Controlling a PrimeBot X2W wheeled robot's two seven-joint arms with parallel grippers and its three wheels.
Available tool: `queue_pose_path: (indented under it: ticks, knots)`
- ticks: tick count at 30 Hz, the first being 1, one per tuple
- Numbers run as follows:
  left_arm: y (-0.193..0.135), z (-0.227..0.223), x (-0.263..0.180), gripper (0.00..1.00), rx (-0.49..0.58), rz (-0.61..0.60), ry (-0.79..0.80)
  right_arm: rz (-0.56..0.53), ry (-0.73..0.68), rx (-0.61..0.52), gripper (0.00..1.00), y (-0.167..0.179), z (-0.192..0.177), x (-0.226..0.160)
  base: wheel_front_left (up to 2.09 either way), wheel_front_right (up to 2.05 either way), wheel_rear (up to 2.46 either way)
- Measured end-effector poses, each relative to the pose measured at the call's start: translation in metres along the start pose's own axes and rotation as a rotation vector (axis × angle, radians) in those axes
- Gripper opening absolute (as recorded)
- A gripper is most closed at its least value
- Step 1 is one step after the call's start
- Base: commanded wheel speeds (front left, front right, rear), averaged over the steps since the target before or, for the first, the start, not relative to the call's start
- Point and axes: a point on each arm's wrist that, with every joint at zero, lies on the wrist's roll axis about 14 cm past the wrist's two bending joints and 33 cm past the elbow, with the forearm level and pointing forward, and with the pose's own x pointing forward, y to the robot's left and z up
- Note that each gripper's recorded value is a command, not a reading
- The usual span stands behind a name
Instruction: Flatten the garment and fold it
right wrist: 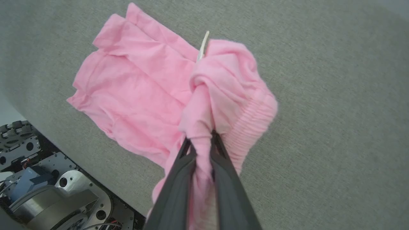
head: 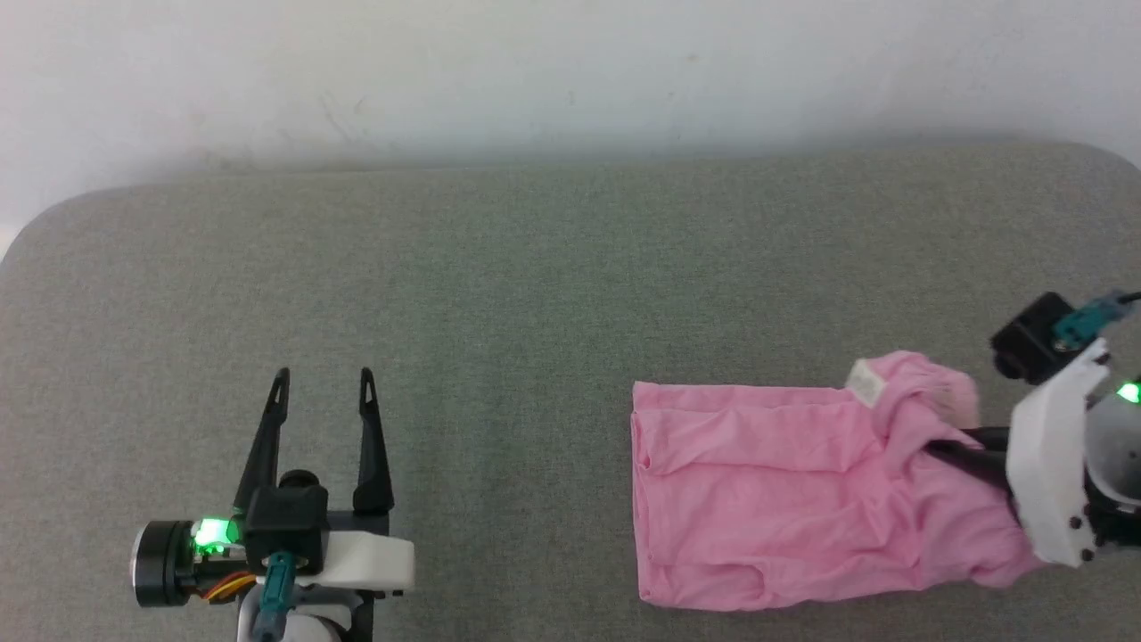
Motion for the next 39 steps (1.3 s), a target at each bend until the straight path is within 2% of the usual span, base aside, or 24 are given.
queue_pose_path:
  ticks: [7, 11, 14, 18, 22, 23, 24, 25, 28, 33, 36, 39]
  knots:
    - [0.002, -0.006, 0.0, 1.0, -0.013, 0.018, 0.021, 0.161, -0.019, -0.102, 0.0, 0.059, 0.031, 0.028, 0.0, 0.0, 0.0]
    - [0.003, -0.01, 0.005, 1.0, -0.01, 0.033, 0.03, 0.233, -0.007, -0.083, 0.0, 0.083, 0.044, 0.061, 0.0, 0.0, 0.0]
    - [0.006, -0.012, 0.007, 1.0, -0.011, 0.048, 0.036, 0.241, 0.076, -0.106, 0.0, 0.091, 0.03, 0.088, 0.0, 0.0, 0.0]
    - [0.013, -0.02, 0.005, 1.0, -0.004, 0.071, 0.061, 0.248, 0.208, -0.119, 0.0, 0.097, -0.007, 0.117, 0.0, 0.0, 0.0]
    - [0.019, -0.026, 0.002, 1.0, 0.003, 0.092, 0.081, 0.254, 0.206, -0.115, 0.0, 0.098, -0.011, 0.131, 0.0, 0.0, 0.0]
    - [0.021, -0.027, 0.002, 1.0, 0.005, 0.097, 0.084, 0.256, 0.19, -0.124, 0.12, 0.098, -0.009, 0.132, 0.0, 0.0, 0.0]
    - [0.022, -0.028, 0.002, 1.0, 0.006, 0.101, 0.087, 0.259, 0.171, -0.131, 0.97, 0.1, -0.007, 0.132, 0.0, 0.0, 0.0]
    - [0.024, -0.028, 0.002, 1.0, 0.008, 0.107, 0.088, 0.262, 0.149, -0.138, 1.0, 0.101, -0.005, 0.131, 0.0, 0.0, 0.0]
    - [0.029, -0.026, 0.001, 1.0, 0.012, 0.118, 0.084, 0.262, 0.038, -0.161, 1.0, 0.102, 0.013, 0.123, 0.0, 0.0, 0.0]
    - [0.025, -0.022, 0.002, 1.0, 0.003, 0.105, 0.069, 0.195, -0.324, -0.191, 1.0, 0.08, 0.088, 0.08, 0.0, 0.0, 0.0]
    - [0.017, -0.016, 0.007, 1.0, -0.008, 0.081, 0.049, 0.096, -0.558, -0.225, 1.0, 0.053, 0.128, 0.042, 0.0, 0.0, 0.0]
    - [0.009, -0.011, 0.011, 1.0, -0.02, 0.059, 0.03, -0.017, -0.75, -0.222, 1.0, 0.023, 0.153, 0.006, 0.0, 0.0, 0.0]
